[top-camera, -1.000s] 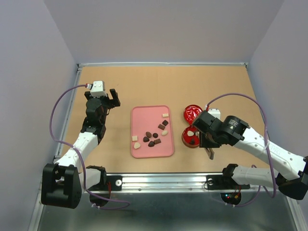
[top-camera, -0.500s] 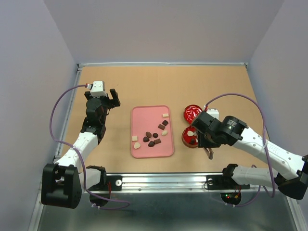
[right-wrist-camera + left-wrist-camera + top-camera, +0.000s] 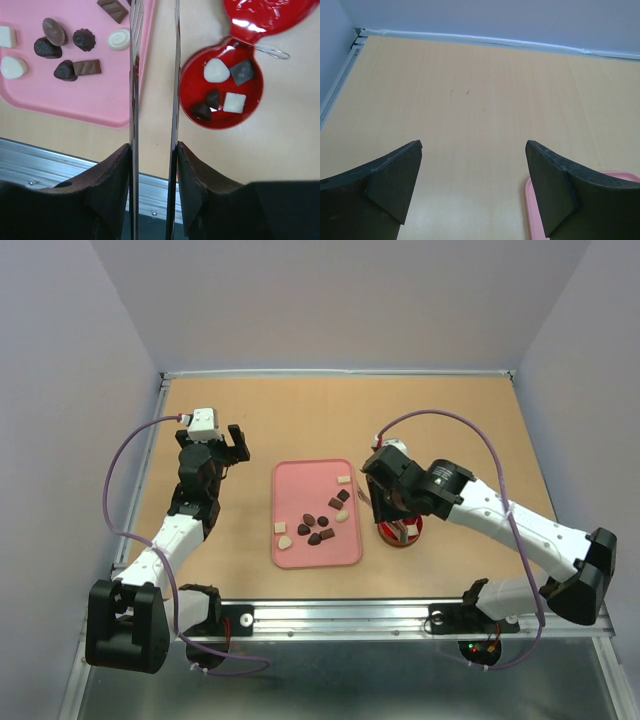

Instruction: Pack the chocolate

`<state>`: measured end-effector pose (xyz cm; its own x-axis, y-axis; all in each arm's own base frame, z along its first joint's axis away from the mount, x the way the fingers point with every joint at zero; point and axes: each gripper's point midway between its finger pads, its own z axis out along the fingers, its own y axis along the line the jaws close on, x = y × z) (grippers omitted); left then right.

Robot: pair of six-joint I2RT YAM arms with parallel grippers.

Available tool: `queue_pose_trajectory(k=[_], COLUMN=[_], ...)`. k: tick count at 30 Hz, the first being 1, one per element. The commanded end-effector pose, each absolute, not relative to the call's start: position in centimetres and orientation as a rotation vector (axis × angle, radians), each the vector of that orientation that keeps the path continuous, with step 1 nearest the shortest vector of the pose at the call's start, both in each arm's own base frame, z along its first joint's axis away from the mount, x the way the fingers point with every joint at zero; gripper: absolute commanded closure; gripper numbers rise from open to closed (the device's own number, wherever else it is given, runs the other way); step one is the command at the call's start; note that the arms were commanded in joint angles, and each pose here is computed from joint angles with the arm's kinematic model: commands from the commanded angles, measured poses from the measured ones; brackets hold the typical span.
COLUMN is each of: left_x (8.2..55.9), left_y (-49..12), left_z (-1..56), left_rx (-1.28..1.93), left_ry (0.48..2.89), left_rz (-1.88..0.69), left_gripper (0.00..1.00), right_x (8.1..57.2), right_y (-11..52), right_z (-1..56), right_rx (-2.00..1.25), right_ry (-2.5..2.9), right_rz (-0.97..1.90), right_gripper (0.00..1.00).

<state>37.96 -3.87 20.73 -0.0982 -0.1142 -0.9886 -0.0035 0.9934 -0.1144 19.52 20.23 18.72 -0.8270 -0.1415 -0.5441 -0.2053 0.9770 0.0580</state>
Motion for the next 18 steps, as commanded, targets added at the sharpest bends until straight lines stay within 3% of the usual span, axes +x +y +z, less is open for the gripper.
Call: queue_pose_trajectory(k=[1,18], left_x=[38.3,38.5], left_y=[-3.5,-3.7], left_z=[22.4,22.1], left_rx=[-0.1,-0.096], left_ry=[1.615,1.623], left_rz=[-0.088,-0.091], left_gripper=[0.04,0.04], right_x=[21.3,19.7], right_y=[24.5,26.8], right_z=[19.5,15.7], right_rx=[-0.356,-0.442], right_ry=[2.483,2.588], right_rz=[0.3,0.412], right_gripper=[0.55,0.5])
